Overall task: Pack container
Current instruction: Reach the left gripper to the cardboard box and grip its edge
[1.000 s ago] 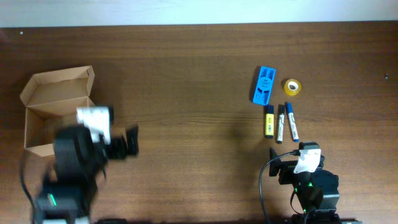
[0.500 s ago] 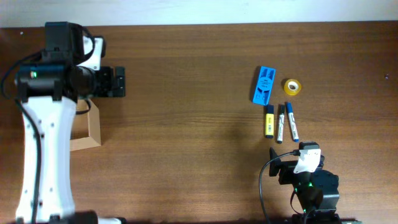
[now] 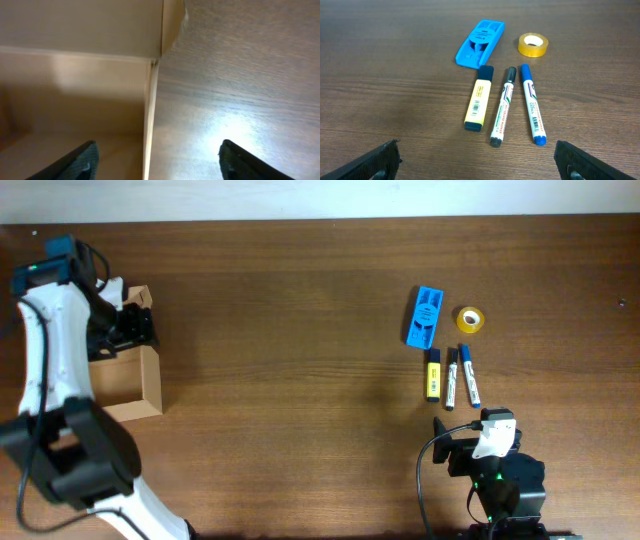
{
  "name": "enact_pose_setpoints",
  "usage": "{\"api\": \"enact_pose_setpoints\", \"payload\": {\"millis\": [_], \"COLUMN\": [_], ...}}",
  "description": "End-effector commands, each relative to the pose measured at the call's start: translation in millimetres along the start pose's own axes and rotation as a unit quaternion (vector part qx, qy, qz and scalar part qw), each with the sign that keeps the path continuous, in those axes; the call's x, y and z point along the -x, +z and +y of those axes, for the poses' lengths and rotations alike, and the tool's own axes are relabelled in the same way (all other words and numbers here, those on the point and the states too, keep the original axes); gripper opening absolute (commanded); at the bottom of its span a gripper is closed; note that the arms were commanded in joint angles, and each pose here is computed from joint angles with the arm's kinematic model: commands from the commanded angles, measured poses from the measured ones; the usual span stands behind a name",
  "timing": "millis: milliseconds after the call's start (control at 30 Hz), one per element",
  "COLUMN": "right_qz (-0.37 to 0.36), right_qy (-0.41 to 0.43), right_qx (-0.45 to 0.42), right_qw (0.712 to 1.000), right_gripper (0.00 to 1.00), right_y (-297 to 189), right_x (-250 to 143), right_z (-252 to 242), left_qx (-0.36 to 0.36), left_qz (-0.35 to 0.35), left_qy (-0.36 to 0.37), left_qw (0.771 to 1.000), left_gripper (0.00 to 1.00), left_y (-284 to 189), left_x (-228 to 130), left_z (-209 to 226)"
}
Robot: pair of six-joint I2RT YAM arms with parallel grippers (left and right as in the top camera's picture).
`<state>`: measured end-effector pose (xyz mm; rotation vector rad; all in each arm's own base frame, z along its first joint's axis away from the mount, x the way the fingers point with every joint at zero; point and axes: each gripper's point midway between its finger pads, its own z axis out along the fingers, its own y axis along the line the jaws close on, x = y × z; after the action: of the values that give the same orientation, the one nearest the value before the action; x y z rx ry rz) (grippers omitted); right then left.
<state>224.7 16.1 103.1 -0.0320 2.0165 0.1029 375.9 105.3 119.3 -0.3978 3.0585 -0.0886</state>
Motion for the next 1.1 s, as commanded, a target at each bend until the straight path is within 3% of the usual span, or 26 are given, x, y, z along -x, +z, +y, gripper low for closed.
{"api": "enact_pose_setpoints", "payload": {"millis": [0,267,533,833,1067], "right_qz": [0.002,0.002,0.002,0.002,0.002], "right_qy": [0.005,0.005,0.005,0.005,0.005], "right_qx": [-0.001,-0.001,-0.001,-0.001,-0.001], "right_qw": [1.000,1.000,1.000,1.000,1.000], "right_gripper": [0.99,0.99,0.99,0.99,0.99], "right_y": [0,0,0,0,0], "right_x": [-2,-2,-2,-2,-2], "right_z": [-1,-1,-1,-1,-1], "left_qx": [-0.015,-0.014,-0.013,0.012,0.042], "left_qz": [0.023,0.042,0.049,0.051,-0.011], "left_qy": [0.010,0.010,-0.003,-0.034,-0.023], "left_qw": [1.000,0.999,0.999,0.998,0.999], "left_gripper": [0.72,0.57,0.02,0.02,0.02], "left_y": [25,64,82,64,-14], "left_x": [6,15,19,13,17], "left_z": [-6,-5,-4,-18,-87]}}
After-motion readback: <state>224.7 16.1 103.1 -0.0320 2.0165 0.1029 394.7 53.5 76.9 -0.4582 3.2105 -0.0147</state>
